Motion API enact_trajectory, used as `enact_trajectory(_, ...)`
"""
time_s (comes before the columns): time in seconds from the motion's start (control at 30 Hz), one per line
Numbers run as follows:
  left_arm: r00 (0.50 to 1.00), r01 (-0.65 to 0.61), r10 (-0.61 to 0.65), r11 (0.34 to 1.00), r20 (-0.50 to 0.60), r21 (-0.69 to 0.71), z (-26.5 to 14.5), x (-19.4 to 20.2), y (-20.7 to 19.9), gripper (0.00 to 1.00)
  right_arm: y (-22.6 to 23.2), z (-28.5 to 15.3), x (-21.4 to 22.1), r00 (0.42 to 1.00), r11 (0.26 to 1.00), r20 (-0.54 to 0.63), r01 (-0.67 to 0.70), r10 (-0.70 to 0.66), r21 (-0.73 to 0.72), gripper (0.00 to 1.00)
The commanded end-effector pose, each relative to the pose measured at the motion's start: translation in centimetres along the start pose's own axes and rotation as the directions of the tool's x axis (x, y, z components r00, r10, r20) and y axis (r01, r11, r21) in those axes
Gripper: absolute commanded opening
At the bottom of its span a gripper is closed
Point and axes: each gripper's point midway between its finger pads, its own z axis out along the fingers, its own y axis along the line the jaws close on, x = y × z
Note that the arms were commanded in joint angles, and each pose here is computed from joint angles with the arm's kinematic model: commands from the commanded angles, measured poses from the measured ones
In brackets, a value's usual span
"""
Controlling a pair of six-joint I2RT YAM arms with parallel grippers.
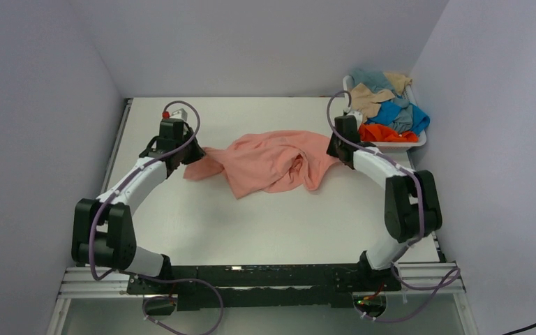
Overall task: Fold and stack the t-shirts
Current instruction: Flatten out the tshirt
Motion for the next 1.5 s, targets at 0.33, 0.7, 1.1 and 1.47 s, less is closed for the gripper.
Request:
enact_trajectory(0.33, 0.706, -0.142, 0.05, 0.987, 0.707, 0.073, -21.7, -17.9, -6.8, 0.0, 2.6, -28.9, -23.6, 0.632, 0.959, 0.769, 0.15, 0.093, -0.239, 0.0)
enact_trajectory(0.7, 0.331, -0.342, -0.013, 0.93, 0.944, 0.133, -43.6, -19.0, -10.2, 0.0, 4.2, -50.8, -26.5, 0.334, 0.812, 0.904, 0.426, 0.268, -0.399, 0.0)
enact_trajectory(1.1, 0.261, -0.321, 0.036, 0.946, 0.965, 0.051, -46.5, -20.0, -9.4, 0.0, 5.1, -51.6, -29.0, 0.329, 0.815, 0.91, 0.435, 0.252, -0.383, 0.0)
enact_trajectory(1.47, 0.765, 0.061, 0.152, 0.95, 0.625, -0.306, -17.9, -14.9, 2.9, 0.07, 9.7, -21.5, -26.4, 0.689, 0.884, 0.722, 0.3, 0.058, -0.357, 0.0)
